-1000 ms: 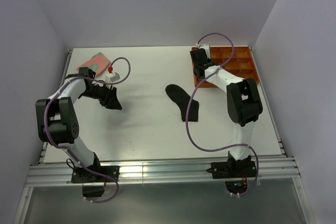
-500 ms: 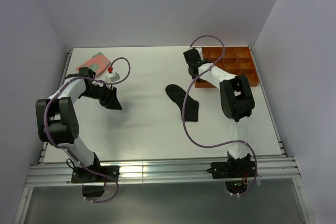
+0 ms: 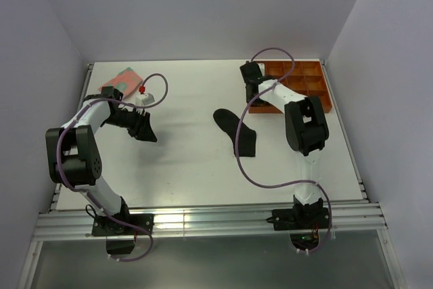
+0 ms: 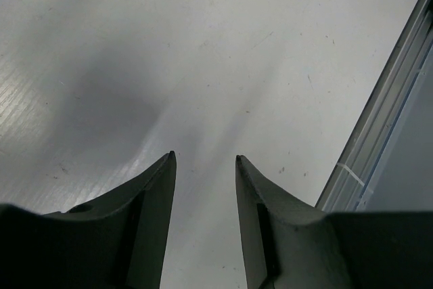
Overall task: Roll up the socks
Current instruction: Place the sock in the storage box.
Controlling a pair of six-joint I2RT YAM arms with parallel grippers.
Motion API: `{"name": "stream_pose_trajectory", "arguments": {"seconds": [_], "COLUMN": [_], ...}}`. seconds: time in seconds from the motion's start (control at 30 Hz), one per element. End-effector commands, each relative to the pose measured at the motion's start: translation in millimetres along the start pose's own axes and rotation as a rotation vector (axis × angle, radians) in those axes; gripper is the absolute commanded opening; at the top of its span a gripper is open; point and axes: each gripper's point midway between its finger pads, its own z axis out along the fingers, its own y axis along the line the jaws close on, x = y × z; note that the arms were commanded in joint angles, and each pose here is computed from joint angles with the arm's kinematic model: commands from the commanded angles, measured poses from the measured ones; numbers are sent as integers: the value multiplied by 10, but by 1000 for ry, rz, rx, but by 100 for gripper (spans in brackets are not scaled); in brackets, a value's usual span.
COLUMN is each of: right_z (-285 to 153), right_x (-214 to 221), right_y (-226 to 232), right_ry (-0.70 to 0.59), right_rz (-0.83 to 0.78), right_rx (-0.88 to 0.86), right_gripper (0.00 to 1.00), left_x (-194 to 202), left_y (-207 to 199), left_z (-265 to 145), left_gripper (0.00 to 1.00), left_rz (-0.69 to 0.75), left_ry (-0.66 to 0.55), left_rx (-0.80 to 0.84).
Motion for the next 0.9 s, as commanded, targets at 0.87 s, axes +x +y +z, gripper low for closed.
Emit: {"name": "stream_pose_trajectory", "arguments": {"seconds": [0.87], "right_z": [13], "right_x": [563], "right_y": [-165], "right_ry": [323], "right_rz": [241], "right_rx": [-43], "right_gripper": [24], "left_x": [-268], "left_y": [-245], "left_z": [-280], "left_gripper": [46], "left_rz": [77], "left_ry": [-64], "left_rx": [-27]}}
